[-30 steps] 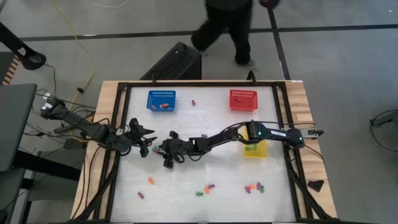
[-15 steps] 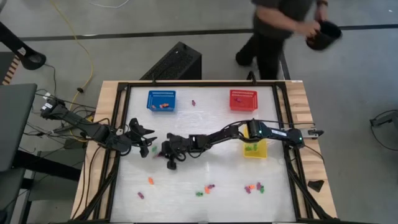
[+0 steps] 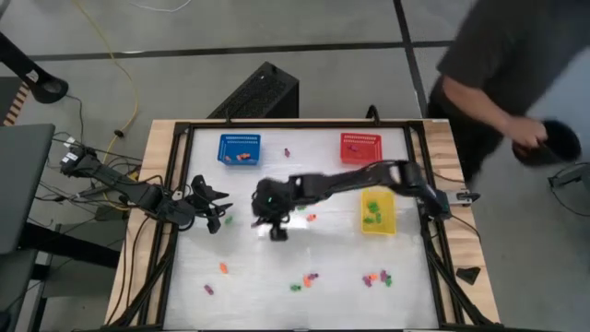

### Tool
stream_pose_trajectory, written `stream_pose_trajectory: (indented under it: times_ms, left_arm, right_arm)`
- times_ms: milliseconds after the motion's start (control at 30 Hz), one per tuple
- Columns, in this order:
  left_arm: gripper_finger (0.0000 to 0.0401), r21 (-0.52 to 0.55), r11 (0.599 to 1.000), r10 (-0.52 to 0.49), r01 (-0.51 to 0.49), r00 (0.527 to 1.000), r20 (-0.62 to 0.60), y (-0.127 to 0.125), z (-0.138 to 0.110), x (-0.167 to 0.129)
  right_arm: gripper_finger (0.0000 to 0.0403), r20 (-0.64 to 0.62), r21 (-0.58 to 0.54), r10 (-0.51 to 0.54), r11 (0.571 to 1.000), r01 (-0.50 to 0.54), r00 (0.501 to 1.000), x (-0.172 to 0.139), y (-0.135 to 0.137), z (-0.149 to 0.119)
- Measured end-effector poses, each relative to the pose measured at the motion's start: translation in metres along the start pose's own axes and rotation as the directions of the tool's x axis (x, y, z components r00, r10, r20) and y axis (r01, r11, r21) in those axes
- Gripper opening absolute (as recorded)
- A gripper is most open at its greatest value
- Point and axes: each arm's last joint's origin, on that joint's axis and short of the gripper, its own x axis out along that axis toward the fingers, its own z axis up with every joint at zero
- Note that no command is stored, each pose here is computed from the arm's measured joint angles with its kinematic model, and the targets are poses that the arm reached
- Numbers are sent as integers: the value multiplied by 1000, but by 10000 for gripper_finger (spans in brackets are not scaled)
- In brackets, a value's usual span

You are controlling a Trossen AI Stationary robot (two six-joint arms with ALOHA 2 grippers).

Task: Sort Halloween decoration
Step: Put the purple skeleton toy into the red bin

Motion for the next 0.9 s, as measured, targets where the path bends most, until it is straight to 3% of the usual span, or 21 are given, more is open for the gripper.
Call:
stream_pose_trajectory:
  times_ms: [333,433,567,667,767,900]
  left_arm:
    - [148,-3,1000,-1,1,1000,0,0,0,0]
    - [148,-3,1000,-1,1,1000,0,0,0,0]
    - [148,-14,1000,-1,1,1000,0,0,0,0]
    - [148,-20,1000,-1,1,1000,0,0,0,0]
    - [148,-20,1000,0,0,1000,1,0,0,0]
    - [148,-20,1000,15,-15,1000,9,0,0,0]
  right_arm:
    - [22,-325,8,-172,983,185,930,-116,-23,-13]
    - [21,-354,35,-194,975,220,915,-137,-35,-30]
    - [23,-395,107,-226,952,289,890,-167,-51,-74]
    - [23,-389,190,-332,884,427,859,-190,-68,-113]
    - [23,-382,296,-432,780,551,817,-211,-81,-147]
    - [23,-385,397,-511,660,638,769,-231,-92,-182]
